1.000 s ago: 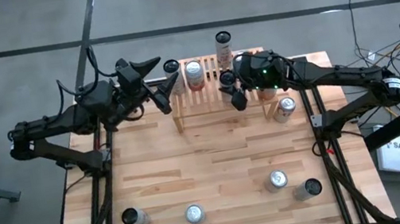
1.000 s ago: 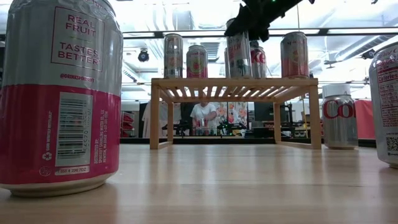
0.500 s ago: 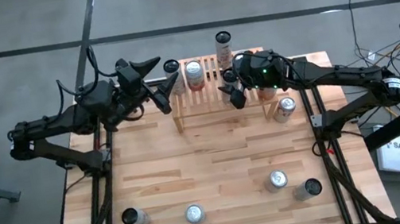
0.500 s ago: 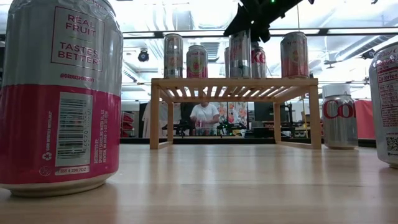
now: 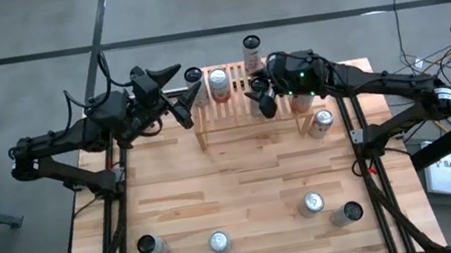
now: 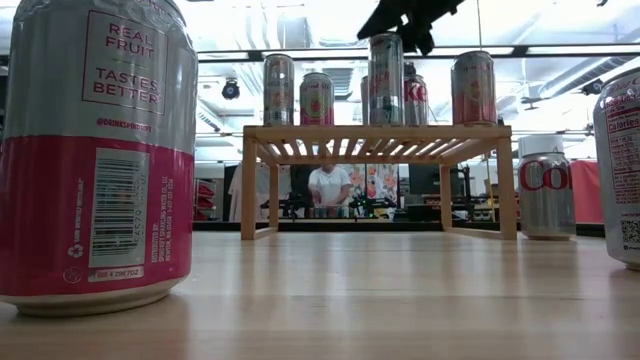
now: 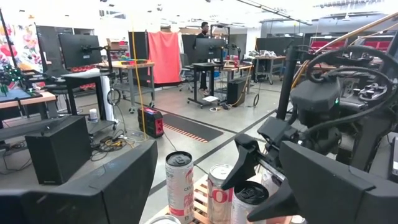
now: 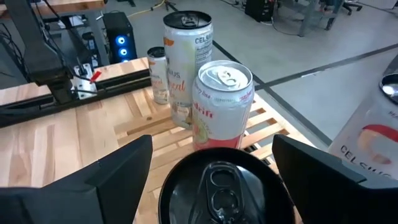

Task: Place canned beverage on shelf
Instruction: Put the left white soda can on the shelf aligned with the other white soda can

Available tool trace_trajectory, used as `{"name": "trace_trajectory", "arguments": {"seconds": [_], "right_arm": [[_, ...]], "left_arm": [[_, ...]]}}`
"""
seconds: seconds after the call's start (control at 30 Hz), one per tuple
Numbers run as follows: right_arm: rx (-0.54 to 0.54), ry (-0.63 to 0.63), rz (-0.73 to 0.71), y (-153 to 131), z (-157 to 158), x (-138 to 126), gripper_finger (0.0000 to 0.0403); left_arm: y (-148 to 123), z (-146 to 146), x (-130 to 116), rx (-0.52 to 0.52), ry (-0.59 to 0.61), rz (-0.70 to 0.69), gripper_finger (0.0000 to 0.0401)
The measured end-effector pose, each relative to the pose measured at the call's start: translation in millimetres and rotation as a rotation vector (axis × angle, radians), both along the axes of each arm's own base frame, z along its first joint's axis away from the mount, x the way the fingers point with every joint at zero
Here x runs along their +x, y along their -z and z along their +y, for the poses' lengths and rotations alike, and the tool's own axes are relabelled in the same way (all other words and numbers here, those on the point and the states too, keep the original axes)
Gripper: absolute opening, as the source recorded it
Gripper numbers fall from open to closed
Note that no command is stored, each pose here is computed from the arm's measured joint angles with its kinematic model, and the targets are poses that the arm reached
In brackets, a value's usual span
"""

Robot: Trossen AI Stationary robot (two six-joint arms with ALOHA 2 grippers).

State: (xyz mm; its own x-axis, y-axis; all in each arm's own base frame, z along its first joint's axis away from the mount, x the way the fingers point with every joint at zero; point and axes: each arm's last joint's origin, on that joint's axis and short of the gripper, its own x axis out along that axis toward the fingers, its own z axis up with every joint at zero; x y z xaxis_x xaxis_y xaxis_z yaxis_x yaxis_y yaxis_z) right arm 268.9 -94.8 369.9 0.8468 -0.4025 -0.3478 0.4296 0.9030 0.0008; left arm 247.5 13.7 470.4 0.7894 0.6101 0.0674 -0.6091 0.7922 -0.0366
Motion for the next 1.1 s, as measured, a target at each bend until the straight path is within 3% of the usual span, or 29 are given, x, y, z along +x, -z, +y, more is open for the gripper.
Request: {"name": "trace_trajectory", "arguments": {"seconds": [0.37,0.67,0.87,1.1], "right_arm": [[0.055,0.038,-0.01,-47,4,-14,0.0325],[0.188,-0.078,-0.008,-86,17,-27,0.0315],[0.227,-0.211,0.108,-87,38,-24,0.0225],[0.296,-0.202,0.306,-63,40,-16,0.0077]], "left_arm": [[0,0,0,0.0,0.0,0.004,0.0323],[1,0,0,0.02,-0.001,0.022,0.0323],[1,0,0,0.021,-0.003,0.024,0.0323],[1,0,0,0.021,-0.003,0.025,0.0323]]}}
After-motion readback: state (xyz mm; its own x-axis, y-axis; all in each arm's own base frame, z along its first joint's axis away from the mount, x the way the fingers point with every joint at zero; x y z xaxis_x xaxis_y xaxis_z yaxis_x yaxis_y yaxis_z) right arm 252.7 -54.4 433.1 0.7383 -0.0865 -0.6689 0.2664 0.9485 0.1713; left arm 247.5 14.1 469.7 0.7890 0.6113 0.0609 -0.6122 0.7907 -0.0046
